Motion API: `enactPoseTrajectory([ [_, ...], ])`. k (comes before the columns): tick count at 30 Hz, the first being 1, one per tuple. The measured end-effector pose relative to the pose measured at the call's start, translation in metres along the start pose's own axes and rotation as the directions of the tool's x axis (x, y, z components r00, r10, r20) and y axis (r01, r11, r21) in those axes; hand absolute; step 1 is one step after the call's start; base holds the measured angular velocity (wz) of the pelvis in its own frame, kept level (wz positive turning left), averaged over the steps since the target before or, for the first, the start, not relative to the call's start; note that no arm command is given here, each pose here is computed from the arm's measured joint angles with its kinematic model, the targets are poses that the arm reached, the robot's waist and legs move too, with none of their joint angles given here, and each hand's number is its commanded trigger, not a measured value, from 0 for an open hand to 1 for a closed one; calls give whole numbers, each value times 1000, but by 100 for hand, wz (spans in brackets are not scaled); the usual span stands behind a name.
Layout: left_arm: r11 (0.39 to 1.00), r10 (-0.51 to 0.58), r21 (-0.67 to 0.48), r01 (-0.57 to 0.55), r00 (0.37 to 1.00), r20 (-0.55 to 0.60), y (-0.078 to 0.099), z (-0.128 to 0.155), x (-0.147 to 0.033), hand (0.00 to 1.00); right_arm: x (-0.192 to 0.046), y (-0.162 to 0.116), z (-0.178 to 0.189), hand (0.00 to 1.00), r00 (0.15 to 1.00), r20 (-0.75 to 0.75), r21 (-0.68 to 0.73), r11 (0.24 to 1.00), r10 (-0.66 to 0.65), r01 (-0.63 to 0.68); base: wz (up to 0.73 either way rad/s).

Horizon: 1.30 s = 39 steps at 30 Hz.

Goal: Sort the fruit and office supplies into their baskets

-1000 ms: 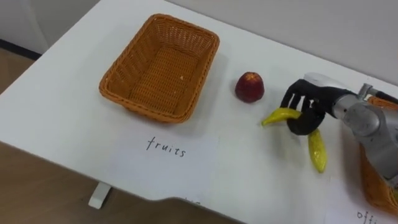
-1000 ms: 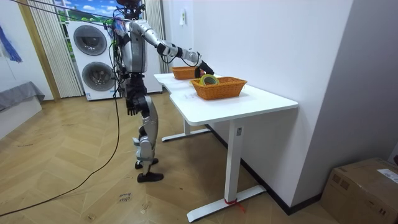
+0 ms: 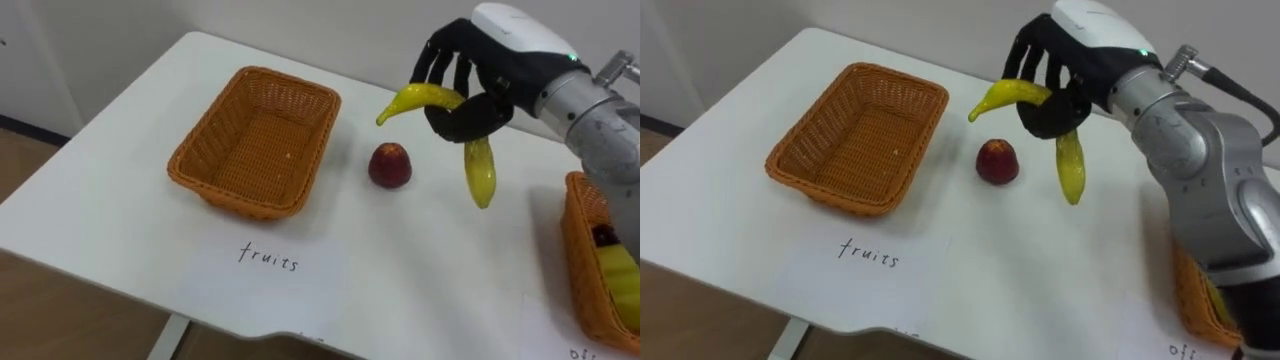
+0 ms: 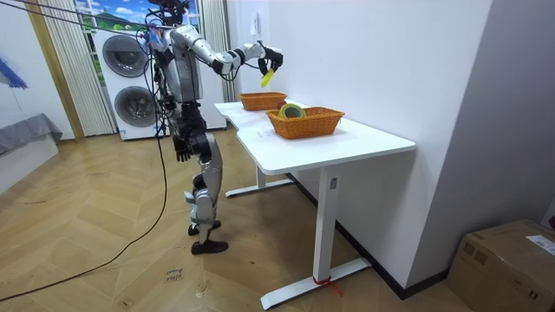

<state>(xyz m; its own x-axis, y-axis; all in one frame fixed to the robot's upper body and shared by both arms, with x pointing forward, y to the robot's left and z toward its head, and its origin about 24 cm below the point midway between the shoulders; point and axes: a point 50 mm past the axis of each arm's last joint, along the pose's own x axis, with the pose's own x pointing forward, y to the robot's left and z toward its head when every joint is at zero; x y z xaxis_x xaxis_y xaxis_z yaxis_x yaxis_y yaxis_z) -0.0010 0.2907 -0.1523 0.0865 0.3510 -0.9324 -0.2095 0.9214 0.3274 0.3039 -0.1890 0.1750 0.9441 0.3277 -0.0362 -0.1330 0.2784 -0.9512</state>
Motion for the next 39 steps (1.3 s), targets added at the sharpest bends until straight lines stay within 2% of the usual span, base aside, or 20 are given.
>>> enactPoseTrajectory([
  [11, 999, -2, 45, 3, 1000, -11, 4, -3, 0, 0, 5, 11, 13, 100, 999, 47, 43, 999, 21, -23, 7],
  [22, 998, -3, 70, 4, 1000, -19, 8, -6, -1, 0, 15, 34, 18, 100, 991, 48, 32, 991, 128, -130, 7],
  [39, 999, 13, 33, -13, 1000, 0, 16, -6, -2, 0, 23, 39, 31, 100, 995, 89, 135, 990, 37, -49, 0],
])
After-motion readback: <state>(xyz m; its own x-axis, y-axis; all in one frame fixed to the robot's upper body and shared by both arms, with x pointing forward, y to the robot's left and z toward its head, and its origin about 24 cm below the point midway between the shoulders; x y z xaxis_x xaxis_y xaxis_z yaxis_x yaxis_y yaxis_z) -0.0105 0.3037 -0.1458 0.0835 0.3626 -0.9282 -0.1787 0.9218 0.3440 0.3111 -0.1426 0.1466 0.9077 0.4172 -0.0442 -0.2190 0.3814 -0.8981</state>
